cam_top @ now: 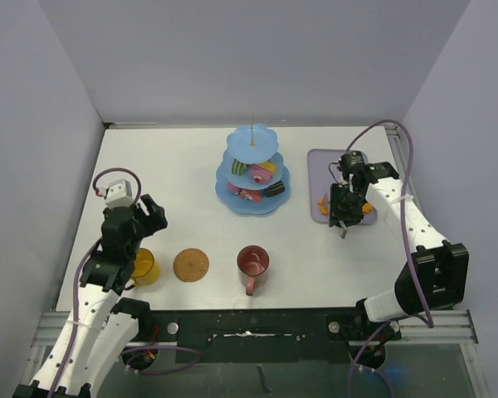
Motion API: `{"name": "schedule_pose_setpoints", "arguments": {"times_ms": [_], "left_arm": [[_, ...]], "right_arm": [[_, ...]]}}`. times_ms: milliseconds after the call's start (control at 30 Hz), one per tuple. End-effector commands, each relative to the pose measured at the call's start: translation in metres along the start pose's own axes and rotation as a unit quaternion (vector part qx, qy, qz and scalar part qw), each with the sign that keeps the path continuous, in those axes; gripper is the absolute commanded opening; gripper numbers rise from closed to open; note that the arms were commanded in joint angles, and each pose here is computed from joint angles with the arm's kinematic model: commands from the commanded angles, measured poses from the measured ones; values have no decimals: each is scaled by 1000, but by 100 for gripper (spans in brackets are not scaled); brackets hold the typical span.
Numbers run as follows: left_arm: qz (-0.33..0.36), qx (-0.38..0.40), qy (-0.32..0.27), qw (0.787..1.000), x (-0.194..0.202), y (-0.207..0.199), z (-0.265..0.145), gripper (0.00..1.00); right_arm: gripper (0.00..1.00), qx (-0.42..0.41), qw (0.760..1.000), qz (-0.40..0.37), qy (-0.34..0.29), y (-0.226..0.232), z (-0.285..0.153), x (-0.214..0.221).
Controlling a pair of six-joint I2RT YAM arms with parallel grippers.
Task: Serve the afternoon tea
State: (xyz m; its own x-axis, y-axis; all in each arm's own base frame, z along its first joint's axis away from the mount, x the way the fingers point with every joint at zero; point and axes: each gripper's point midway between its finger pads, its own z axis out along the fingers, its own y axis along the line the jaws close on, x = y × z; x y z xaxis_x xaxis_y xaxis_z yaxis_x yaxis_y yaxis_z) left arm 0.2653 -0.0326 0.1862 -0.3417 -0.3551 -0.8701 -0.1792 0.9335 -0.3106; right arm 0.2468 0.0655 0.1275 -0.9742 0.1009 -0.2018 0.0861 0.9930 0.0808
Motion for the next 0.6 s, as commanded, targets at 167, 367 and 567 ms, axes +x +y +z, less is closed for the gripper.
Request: {"name": "schedule_pose_setpoints", "arguments": {"times_ms": [167, 367, 567], "left_arm": [[0, 13, -27, 1000, -26, -11, -5, 68], [4, 14, -24, 1000, -26, -12, -3, 68], [5, 14, -22, 1000, -25, -13, -2, 68]], "right_arm": [[21, -42, 997, 37, -44, -2, -16, -26], [25, -67, 995, 65, -47, -8, -15, -34], [37, -54, 997, 55, -30, -16, -13, -32]]}}
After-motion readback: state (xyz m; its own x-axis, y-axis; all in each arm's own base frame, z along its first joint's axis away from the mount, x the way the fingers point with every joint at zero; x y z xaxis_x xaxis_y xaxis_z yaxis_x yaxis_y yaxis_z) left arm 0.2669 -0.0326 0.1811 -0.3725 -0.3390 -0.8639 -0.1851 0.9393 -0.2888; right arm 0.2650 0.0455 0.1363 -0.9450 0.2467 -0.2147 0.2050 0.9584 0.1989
